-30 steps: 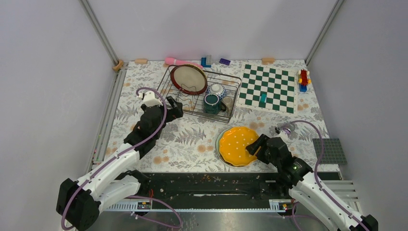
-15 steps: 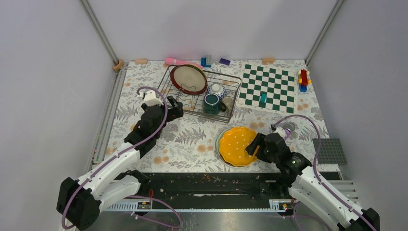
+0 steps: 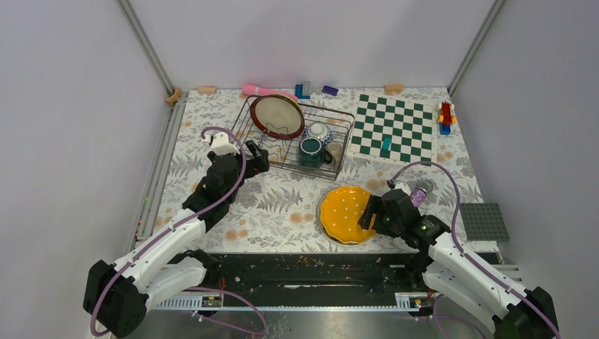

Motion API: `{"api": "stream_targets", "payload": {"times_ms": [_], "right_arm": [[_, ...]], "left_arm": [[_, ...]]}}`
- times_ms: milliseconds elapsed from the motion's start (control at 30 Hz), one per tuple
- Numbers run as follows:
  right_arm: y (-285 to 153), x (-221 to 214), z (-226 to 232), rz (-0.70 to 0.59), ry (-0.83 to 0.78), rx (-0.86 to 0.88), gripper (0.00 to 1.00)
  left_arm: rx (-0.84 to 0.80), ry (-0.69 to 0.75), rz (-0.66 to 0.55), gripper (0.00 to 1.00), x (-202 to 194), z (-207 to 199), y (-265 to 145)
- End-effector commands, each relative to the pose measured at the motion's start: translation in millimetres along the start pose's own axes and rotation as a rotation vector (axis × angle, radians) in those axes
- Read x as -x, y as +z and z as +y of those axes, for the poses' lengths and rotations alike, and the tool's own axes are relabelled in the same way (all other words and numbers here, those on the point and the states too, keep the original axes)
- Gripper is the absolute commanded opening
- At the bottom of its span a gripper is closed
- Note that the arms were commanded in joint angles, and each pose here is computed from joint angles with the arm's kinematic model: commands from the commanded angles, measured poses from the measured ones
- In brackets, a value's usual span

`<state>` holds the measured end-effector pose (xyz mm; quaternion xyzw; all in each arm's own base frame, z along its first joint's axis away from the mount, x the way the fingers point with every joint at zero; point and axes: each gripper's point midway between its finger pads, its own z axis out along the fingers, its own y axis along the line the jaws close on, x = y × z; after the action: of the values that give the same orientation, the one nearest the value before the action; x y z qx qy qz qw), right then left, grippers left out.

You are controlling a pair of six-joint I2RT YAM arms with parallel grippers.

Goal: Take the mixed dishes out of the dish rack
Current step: Place the plate at the center of the board.

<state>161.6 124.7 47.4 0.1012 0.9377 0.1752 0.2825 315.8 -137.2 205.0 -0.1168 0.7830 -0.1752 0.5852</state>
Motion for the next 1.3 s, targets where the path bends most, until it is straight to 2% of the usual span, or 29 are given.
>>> {"api": "stream_targets", "payload": {"times_ms": [0,300,433,567,767,933,1000,1100,1200,1267], "right_arm": [[-8,23,32,-0.04,-0.051,0.103,0.79],[-5,24,40,0.018,-0.094,0.096,0.82],[-4,26,43,0.023,-0.098,0.094,0.94],[-5,30,45,0.021,-0.104,0.089,0.97],[-11,34,36,-0.001,-0.115,0.049,1.0],[-19,42,31,-0.07,-0.123,0.047,1.0],[-24,45,32,-0.1,-0.129,0.062,1.0],[-30,50,34,-0.144,-0.143,0.093,1.0],[-34,54,38,-0.187,-0.15,0.136,0.99],[-36,55,40,-0.201,-0.151,0.156,0.99]], "left_arm": [[-0.038,-0.008,-0.047,0.99,19,-14,1],[-0.043,-0.001,-0.047,0.99,19,-15,2],[-0.041,0.001,-0.041,0.99,18,-15,3],[-0.033,0.006,-0.035,0.99,17,-14,5],[-0.035,0.017,-0.022,0.99,16,-18,10],[-0.049,0.045,0.001,0.99,19,-29,20],[-0.092,0.11,-0.018,0.99,28,-39,25],[-0.208,0.346,-0.073,0.99,48,-63,34],[-0.3,0.518,-0.126,0.99,77,-86,47],[-0.439,0.631,-0.112,0.99,93,-104,59]]}}
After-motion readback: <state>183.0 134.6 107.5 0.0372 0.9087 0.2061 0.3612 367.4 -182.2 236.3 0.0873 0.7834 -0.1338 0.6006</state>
